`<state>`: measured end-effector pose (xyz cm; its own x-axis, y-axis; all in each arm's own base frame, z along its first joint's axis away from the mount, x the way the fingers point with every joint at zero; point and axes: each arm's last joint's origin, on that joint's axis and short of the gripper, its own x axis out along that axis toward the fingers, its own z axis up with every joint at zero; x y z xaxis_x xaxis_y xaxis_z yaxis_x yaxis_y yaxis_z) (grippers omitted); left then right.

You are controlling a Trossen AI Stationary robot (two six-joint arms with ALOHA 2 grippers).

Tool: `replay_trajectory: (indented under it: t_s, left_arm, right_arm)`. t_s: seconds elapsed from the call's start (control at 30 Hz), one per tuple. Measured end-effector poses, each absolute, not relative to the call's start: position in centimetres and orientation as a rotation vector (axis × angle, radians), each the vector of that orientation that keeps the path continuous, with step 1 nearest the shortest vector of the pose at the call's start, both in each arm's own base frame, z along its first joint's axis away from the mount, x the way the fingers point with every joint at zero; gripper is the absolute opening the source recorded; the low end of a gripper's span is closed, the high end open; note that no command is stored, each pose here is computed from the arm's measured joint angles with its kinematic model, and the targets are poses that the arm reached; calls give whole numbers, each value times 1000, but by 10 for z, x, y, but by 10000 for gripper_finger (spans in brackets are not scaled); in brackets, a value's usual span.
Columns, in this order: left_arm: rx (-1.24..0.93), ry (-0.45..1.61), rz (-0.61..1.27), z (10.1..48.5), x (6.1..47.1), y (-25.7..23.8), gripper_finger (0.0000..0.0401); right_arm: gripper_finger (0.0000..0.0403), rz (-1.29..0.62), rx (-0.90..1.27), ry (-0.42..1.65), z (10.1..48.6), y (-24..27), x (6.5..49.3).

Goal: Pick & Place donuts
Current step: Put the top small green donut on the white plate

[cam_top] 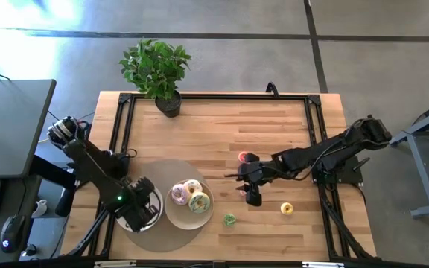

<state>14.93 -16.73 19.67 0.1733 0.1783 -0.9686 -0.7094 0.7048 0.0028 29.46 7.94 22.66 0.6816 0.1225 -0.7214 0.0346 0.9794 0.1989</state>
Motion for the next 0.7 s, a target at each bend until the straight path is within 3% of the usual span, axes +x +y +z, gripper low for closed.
replay_trajectory:
  t_s: [0.33, 0.7]
  left_arm:
    - [-481, 1353, 734, 171, 135, -155, 49]
    - [-487, 1345, 679, 165, 136, -156, 145]
  right_arm:
    - [149, 117, 133, 824, 226, 85, 293]
    - [149, 186, 151, 869, 197, 102, 308]
